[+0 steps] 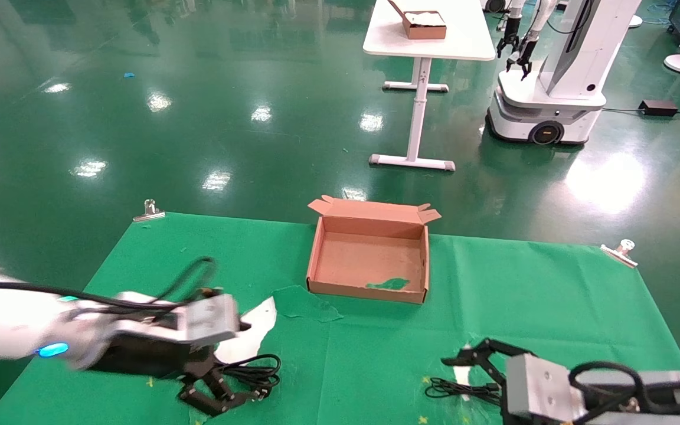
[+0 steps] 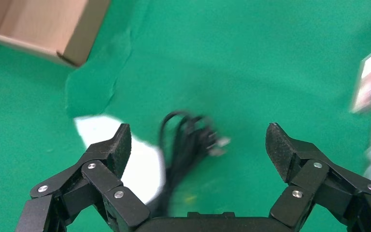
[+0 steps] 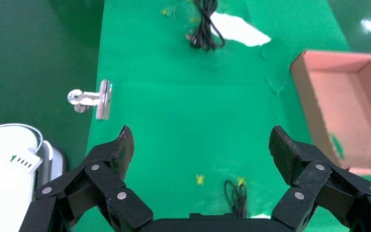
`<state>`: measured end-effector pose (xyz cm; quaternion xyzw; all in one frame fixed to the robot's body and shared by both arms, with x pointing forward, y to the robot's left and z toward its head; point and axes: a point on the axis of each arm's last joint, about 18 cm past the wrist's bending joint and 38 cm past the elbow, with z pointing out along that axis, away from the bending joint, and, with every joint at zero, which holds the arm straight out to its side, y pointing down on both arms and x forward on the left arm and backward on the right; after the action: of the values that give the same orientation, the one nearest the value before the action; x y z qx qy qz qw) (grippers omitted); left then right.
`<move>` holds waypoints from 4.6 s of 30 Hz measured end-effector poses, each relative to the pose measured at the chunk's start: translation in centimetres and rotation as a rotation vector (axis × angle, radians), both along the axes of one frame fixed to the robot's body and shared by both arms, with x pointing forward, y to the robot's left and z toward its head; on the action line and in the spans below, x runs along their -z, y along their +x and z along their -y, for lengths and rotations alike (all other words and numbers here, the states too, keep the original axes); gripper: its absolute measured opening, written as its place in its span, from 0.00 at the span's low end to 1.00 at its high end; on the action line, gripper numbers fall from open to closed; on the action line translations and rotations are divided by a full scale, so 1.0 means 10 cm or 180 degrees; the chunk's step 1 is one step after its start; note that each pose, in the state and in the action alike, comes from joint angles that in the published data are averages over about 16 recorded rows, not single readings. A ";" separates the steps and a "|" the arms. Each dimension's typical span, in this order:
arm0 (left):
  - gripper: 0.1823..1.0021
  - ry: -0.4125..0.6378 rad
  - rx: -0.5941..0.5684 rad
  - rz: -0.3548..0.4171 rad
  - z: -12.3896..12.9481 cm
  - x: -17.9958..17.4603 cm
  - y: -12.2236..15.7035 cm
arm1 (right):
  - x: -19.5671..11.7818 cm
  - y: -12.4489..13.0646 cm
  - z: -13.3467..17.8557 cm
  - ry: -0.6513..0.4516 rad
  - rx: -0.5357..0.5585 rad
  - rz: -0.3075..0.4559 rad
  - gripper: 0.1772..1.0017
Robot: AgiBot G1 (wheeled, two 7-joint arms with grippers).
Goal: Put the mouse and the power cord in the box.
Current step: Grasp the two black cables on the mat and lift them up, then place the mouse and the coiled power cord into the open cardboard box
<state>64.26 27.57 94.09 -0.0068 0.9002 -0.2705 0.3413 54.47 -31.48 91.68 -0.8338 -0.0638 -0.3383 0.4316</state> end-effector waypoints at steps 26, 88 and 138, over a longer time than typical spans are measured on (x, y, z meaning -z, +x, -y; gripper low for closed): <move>1.00 0.1092 -0.0591 0.0171 0.09 0.26 0.72 | 0.08 0.08 0.15 -0.0176 0.0283 -0.0041 1.00; 0.54 0.1035 -0.0590 0.0096 0.10 0.28 0.78 | 0.38 1.38 0.03 -0.1276 0.1271 -0.0100 0.67; 0.10 0.0535 0.0474 0.1568 1.63 -0.96 0.80 | -1.38 1.18 0.91 -0.0522 0.1901 0.0843 0.04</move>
<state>72.21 11.30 103.64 0.1538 0.8073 -0.2126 0.5286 66.26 -40.54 105.44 -0.7964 0.1007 -0.5490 0.2329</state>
